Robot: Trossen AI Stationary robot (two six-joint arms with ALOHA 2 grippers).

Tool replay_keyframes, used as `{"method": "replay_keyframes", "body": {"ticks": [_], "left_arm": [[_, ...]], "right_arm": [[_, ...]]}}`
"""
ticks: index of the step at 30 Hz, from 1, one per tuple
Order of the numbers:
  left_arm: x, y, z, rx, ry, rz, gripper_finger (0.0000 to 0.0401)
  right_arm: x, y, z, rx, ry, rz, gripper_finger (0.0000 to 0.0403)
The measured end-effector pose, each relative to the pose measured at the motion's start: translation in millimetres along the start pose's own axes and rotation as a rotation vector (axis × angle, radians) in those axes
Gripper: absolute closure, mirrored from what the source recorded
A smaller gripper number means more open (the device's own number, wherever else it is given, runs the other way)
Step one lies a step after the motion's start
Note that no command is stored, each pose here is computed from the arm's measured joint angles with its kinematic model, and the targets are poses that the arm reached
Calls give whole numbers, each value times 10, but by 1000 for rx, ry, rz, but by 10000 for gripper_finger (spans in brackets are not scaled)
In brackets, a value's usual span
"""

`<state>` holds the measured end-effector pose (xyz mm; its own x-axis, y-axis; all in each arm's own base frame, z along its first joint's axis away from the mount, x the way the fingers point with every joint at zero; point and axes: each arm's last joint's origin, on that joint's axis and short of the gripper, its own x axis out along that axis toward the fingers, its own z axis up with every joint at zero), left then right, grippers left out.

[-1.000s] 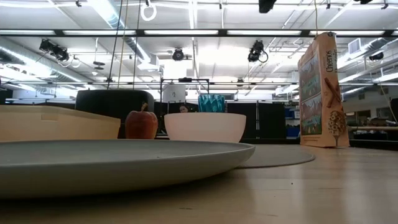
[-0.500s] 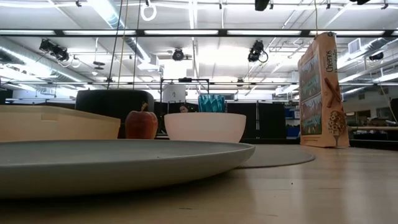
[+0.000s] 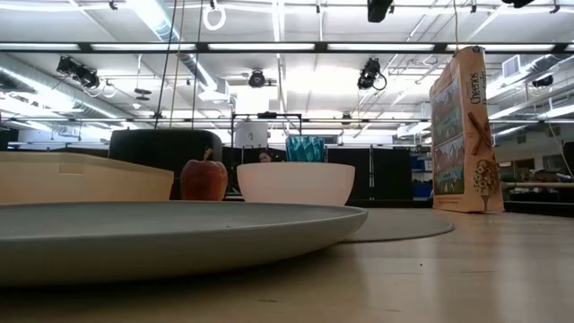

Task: Arrange a breakfast setting
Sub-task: Put the black spoon on the gray placemat to the right of the orange bowl

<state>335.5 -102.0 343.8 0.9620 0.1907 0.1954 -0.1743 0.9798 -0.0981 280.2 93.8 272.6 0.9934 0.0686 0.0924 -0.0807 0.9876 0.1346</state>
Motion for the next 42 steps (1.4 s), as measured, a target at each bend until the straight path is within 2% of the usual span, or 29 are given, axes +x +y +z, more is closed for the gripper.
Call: {"method": "replay_keyframes", "body": {"ticks": [3, 7, 12, 15, 20, 27, 32, 42], "left_arm": [[1, 2, -4, -3, 4, 2, 321], [-9, 22, 2, 55, 26, 7, 237], [-177, 89, 244, 141, 54, 23, 140], [-357, 163, 412, 187, 113, 30, 105], [-767, 311, 622, 242, 254, 161, 95], [-1188, 456, 699, 275, 375, 307, 110], [-1269, 505, 587, 274, 464, 345, 110], [-1230, 436, 317, 349, 591, 369, 111]], "right_arm": [[-1, 5, 0, 0, 0, 2, 390], [-17, 6, 30, 5, -8, 4, 390], [-112, 38, 159, 48, -35, -3, 390], [-194, 41, 204, 71, -4, -62, 390], [-320, 36, 166, 292, 106, -162, 390], [-377, 5, -154, 682, 287, -374, 388], [-414, -47, -341, 920, 338, -548, 388], [-666, -155, -576, 1220, 403, -943, 390]]}}
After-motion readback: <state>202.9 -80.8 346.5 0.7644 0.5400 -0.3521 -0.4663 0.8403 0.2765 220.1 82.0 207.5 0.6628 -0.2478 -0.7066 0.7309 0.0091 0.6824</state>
